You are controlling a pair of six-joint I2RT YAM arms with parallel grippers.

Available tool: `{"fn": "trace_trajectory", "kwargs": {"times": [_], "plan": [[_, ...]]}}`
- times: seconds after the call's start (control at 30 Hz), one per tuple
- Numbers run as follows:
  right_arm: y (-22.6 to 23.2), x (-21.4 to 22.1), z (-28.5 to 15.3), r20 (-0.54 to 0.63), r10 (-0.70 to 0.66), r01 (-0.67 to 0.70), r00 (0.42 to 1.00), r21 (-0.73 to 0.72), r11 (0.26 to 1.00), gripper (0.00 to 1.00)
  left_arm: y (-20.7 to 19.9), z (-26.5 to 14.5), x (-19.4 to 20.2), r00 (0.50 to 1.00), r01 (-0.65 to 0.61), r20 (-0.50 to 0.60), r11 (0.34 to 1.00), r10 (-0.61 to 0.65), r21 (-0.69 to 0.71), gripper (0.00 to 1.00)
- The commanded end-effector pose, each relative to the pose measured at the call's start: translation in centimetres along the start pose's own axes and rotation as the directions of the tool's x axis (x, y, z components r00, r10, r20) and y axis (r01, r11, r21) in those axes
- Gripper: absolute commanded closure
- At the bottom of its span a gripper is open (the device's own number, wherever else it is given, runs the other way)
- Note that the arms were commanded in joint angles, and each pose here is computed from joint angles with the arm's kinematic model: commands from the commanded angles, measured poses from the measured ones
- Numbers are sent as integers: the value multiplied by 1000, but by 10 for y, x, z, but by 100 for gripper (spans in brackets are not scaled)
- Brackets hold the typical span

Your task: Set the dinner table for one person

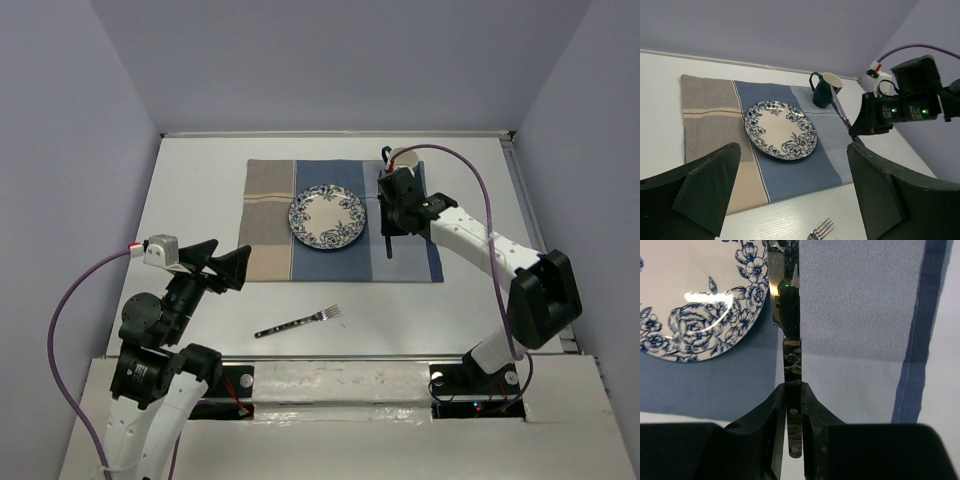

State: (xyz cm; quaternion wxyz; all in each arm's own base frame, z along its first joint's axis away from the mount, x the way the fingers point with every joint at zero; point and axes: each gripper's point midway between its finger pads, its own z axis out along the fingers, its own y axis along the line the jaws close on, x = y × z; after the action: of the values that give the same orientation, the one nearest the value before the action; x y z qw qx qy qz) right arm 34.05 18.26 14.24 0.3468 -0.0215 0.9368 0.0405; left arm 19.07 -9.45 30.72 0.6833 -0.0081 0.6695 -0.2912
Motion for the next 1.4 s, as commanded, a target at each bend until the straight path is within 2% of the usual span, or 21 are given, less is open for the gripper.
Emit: {"fn": "trace_trajectory", "kwargs": {"times": [0.0, 0.4, 0.83, 1.0, 1.07, 1.1, 1.13, 1.2, 1.37], "plan": [[9, -25, 30, 74, -25, 30, 997, -70, 997, 100, -3, 4, -6, 1000, -18, 23, 1000, 18, 17, 1], [4, -18, 97, -29, 42, -45, 999, -105, 993, 100, 0, 7, -2, 1000, -15, 6, 1000, 15, 7, 1], [-9, -11, 124, -70, 108, -111, 992, -49, 993, 100, 2, 10, 1, 1000, -16, -7, 1000, 16, 1, 1], [-6, -8, 127, -83, 108, -113, 991, -60, 992, 87, 2, 12, 3, 1000, -16, -19, 1000, 16, 1, 1], [-7, -9, 127, -82, 106, -111, 991, -55, 992, 84, 1, 13, 4, 1000, -15, -24, 1000, 15, 6, 1], [-8, -10, 126, -79, 108, -112, 991, -50, 992, 80, 2, 14, 6, 999, -13, -30, 1000, 13, 5, 1], [-9, -11, 125, -77, 110, -113, 991, -46, 993, 80, 2, 14, 6, 999, -13, -30, 1000, 13, 5, 1], [-8, -15, 121, -67, 111, -115, 992, -50, 992, 71, 2, 16, 7, 999, -11, -37, 1000, 11, 2, 1], [0, -34, 98, -21, 119, -121, 993, -110, 987, 69, 4, 23, 15, 996, -18, -82, 1000, 18, 3, 1]]}}
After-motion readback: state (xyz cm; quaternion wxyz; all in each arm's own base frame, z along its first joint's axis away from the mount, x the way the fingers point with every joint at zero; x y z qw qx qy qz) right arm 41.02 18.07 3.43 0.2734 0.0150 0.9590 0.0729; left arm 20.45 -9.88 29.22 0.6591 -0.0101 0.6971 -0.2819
